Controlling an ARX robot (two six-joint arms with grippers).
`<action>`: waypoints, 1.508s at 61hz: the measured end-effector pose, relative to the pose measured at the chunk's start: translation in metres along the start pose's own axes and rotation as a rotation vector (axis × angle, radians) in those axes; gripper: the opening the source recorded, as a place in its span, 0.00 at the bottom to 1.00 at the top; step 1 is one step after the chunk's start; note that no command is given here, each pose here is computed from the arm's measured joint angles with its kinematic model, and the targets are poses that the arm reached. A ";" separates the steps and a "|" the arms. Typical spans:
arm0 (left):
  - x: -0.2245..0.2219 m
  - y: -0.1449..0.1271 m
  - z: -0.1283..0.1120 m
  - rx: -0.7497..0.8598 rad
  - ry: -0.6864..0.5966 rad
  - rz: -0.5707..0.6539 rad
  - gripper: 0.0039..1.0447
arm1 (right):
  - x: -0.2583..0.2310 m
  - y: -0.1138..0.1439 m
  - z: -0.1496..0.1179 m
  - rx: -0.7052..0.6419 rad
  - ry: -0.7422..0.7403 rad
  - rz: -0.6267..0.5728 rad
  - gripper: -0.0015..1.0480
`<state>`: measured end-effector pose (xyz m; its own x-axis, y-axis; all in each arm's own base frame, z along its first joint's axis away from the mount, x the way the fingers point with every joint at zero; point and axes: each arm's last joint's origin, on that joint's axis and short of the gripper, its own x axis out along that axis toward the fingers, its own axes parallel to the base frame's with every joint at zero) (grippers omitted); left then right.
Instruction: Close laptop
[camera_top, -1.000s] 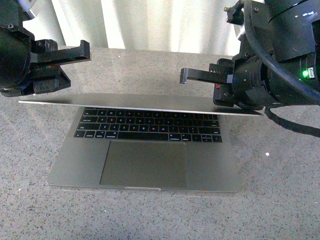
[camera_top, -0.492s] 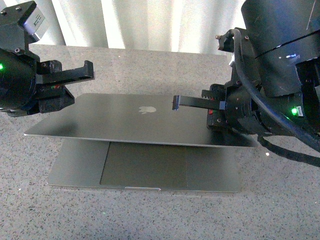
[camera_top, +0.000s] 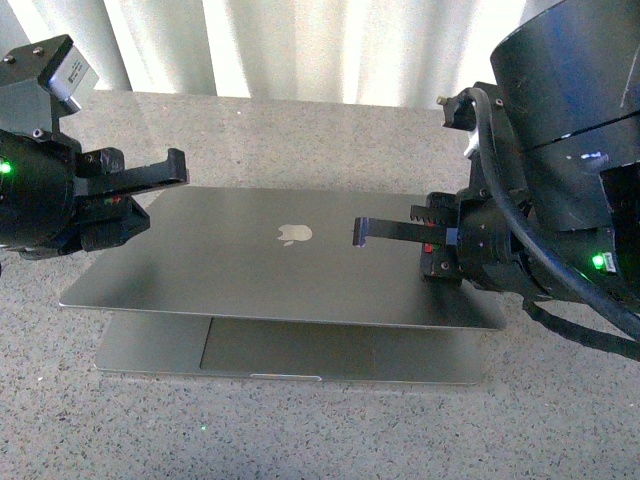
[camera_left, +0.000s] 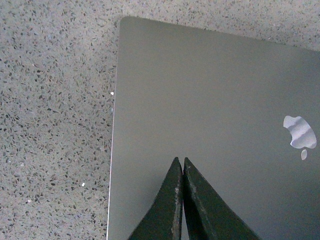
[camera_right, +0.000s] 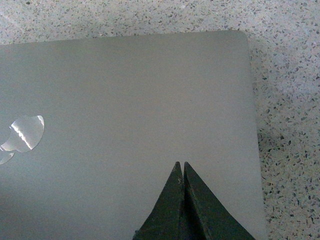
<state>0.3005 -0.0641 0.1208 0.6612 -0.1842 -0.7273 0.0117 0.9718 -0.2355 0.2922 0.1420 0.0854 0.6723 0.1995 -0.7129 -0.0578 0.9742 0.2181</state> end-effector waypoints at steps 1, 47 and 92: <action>0.000 0.000 -0.001 -0.001 0.001 0.000 0.03 | 0.000 -0.001 0.000 0.000 0.000 -0.001 0.01; 0.020 0.009 -0.030 -0.050 0.050 0.001 0.03 | 0.009 -0.019 -0.020 0.008 0.037 -0.021 0.01; 0.029 0.016 -0.044 -0.078 0.074 0.002 0.03 | 0.011 -0.019 -0.029 0.004 0.048 -0.015 0.01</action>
<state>0.2867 -0.0601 0.0681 0.6039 -0.1951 -0.7728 -0.0502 0.9583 -0.2812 0.2796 0.1284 0.0538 0.6370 0.1898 -0.7471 -0.0453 0.9767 0.2096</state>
